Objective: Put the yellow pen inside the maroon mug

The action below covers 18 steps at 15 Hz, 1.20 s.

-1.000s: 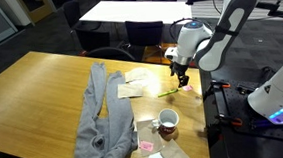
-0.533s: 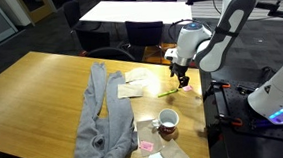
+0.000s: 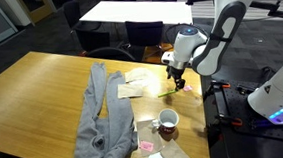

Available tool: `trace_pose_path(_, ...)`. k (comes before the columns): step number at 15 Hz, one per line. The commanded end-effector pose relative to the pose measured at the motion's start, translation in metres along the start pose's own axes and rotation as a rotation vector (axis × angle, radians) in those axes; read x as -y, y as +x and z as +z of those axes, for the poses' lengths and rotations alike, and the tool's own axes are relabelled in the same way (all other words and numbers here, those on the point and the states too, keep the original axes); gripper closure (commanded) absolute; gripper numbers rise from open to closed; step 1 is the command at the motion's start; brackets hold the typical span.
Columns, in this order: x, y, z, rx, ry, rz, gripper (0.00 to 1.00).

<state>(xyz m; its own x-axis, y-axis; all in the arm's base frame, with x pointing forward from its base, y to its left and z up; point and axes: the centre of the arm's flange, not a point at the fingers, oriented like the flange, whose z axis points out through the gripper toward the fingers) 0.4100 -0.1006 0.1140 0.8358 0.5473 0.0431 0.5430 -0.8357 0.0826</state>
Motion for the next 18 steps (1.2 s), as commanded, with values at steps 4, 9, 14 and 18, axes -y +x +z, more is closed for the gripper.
trace_pose_path(4, 0.001, 0.022, 0.032, 0.018, -0.036, 0.051, 0.0)
trace_pose_path(9, 0.003, 0.033, 0.051, 0.027, -0.052, 0.059, 0.0)
trace_pose_path(14, 0.002, 0.036, 0.065, 0.023, -0.049, 0.061, 0.09)
trace_pose_path(18, 0.0, 0.036, 0.072, 0.029, -0.043, 0.061, 0.46)
